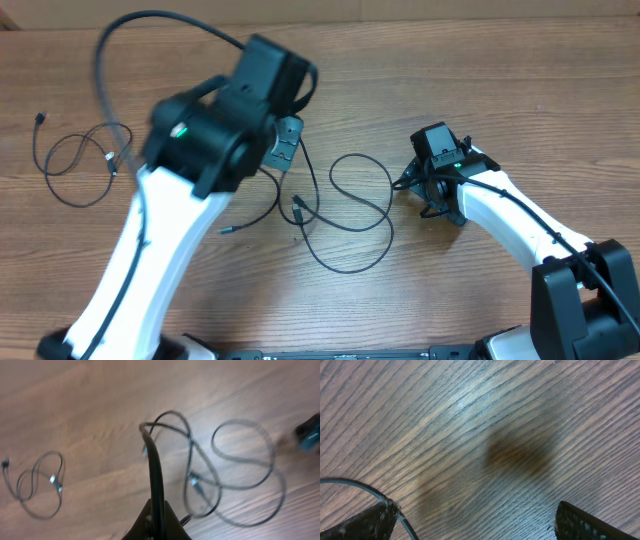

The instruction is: Untangle cables

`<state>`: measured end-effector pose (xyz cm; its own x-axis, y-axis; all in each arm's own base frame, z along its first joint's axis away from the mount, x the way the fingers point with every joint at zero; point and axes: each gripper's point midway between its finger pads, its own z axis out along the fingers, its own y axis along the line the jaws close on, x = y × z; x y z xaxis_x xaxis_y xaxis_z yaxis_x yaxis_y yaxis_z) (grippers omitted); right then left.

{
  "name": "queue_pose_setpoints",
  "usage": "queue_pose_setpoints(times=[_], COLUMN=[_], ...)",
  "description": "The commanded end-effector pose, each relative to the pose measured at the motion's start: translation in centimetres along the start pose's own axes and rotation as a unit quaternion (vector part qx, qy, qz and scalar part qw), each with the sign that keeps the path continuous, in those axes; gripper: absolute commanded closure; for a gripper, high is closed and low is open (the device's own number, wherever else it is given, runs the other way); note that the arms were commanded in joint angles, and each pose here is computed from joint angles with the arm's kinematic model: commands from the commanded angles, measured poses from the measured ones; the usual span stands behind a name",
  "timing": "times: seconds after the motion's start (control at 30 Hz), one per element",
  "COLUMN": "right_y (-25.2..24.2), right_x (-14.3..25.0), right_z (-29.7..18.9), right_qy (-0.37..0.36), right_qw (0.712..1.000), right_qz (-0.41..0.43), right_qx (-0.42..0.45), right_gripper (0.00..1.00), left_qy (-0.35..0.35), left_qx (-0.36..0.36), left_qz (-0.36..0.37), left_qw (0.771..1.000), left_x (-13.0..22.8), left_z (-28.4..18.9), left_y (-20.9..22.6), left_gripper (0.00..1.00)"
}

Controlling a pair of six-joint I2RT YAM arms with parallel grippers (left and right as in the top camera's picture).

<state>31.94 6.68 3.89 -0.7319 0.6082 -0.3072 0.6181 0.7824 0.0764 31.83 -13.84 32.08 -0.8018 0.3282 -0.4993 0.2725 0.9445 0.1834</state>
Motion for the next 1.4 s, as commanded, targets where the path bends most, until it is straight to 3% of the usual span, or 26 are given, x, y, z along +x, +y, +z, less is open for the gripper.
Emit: queue_pose_setpoints(times=[0.0, 0.17, 0.3, 0.4, 0.63, 0.67, 0.73, 0.87, 1.13, 1.37], right_y=[-0.1, -0.1, 0.0, 0.0, 0.0, 0.0, 0.0, 0.0, 0.0, 0.0], right_x=[-0.2, -0.2, -0.2, -0.2, -0.2, -0.2, -0.2, -0.2, -0.2, -0.2], right_z=[-0.3, -0.3, -0.3, -0.3, -0.3, -0.3, -0.3, -0.3, -0.3, -0.3], right_qy=[-0.004, -0.004, -0.004, -0.005, -0.005, -0.005, -0.005, -0.005, -0.005, -0.006], right_qw=[1.000, 1.000, 1.000, 1.000, 1.000, 1.000, 1.000, 1.000, 1.000, 1.000], right_qz=[0.006, 0.006, 0.006, 0.007, 0.007, 0.007, 0.007, 0.007, 0.007, 0.007], right_qx=[-0.004, -0.004, -0.004, -0.004, -0.006, -0.006, -0.006, -0.006, -0.006, -0.006], right_gripper=[0.00, 0.00, 0.00, 0.00, 0.00, 0.00, 0.00, 0.00, 0.00, 0.00], left_qy=[0.056, 0.132, 0.175, 0.198, 0.232, 0.238, 0.247, 0.254, 0.252, 0.269], left_qx=[-0.028, -0.051, -0.059, -0.062, -0.054, -0.037, -0.001, 0.061, 0.085, 0.063], left_qz=[0.019, 0.023, 0.033, 0.033, 0.011, 0.005, -0.008, -0.029, -0.036, -0.100], left_qw=[0.998, 0.990, 0.982, 0.978, 0.971, 0.971, 0.969, 0.965, 0.963, 0.956], left_x=[0.8, 2.2, 3.0, 3.6, 4.5, 4.7, 4.9, 4.9, 4.8, 6.0], left_z=[3.0, 7.1, 9.8, 11.3, 13.0, 13.1, 13.2, 13.2, 13.4, 15.8], left_y=[0.0, -0.6, -1.4, -1.8, -2.2, -2.7, -3.8, -5.8, -6.8, -6.2], left_gripper=[0.96, 0.90, 0.61, 0.34, 0.18, 0.18, 0.31, 0.93, 0.96, 0.96])
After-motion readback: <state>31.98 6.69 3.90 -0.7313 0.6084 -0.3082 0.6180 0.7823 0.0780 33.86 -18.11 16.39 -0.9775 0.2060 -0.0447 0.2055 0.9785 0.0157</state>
